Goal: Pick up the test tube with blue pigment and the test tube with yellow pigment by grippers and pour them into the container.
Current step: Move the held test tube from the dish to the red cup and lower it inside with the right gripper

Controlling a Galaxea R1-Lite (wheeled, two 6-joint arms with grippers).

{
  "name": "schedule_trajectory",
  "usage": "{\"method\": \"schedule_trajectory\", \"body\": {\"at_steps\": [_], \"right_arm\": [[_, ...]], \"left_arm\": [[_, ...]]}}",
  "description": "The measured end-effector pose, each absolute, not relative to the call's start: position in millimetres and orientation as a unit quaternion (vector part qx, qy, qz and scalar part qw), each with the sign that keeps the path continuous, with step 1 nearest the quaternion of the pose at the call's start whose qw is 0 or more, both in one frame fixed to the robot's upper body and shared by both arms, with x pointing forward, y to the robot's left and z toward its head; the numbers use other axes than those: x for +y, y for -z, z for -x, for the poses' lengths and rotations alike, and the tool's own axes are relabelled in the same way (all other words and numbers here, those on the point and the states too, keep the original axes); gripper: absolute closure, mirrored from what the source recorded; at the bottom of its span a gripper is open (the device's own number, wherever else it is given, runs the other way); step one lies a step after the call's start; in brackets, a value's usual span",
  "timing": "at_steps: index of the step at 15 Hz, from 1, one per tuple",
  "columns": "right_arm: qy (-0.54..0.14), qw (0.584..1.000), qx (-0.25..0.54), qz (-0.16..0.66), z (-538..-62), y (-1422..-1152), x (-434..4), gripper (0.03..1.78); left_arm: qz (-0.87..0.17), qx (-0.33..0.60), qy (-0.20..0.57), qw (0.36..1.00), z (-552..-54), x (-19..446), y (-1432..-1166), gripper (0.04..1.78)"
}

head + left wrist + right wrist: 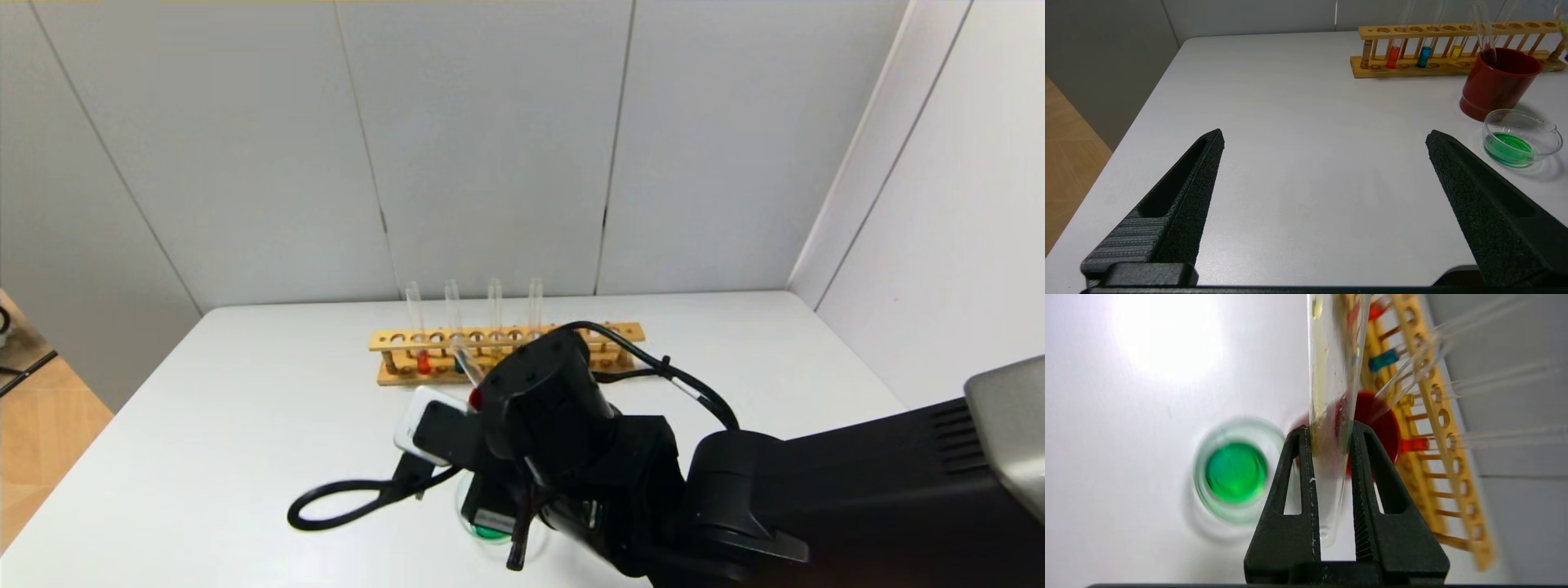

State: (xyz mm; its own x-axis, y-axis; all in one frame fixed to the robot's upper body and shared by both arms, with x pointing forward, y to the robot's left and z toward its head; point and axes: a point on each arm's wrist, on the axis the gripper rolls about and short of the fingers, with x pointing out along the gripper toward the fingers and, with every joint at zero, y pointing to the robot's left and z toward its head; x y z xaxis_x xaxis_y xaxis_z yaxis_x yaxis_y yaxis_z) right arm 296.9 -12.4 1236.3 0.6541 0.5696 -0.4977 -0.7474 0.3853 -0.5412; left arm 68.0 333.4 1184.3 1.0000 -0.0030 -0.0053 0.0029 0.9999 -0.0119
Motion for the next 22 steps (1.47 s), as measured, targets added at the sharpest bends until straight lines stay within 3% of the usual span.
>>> {"method": "schedule_trajectory", "body": {"at_steps": [6,10,16,22], "right_arm": [[-0.333,0.935,0.022,0.119,-311.8,-1244.5,-34.6,1.49],[-0.254,0.967,-0.023,-0.021,-332.8,-1260.9,-57.7,1.49],[-0.237,0.968,-0.008,-0.080,-339.1,-1252.8,-62.1,1.49],[-0.261,0.963,0.025,-0.062,-348.6,-1225.6,-50.2,1.49]], "left_arm": [[0.006,0.003,0.001,1.000,-68.0,333.4,-1184.3,0.07],[0.006,0.003,0.001,1.000,-68.0,333.4,-1184.3,0.07],[0.006,0.003,0.001,1.000,-68.0,333.4,-1184.3,0.07],[0.006,0.003,0.001,1.000,-68.0,333.4,-1184.2,0.07]]}}
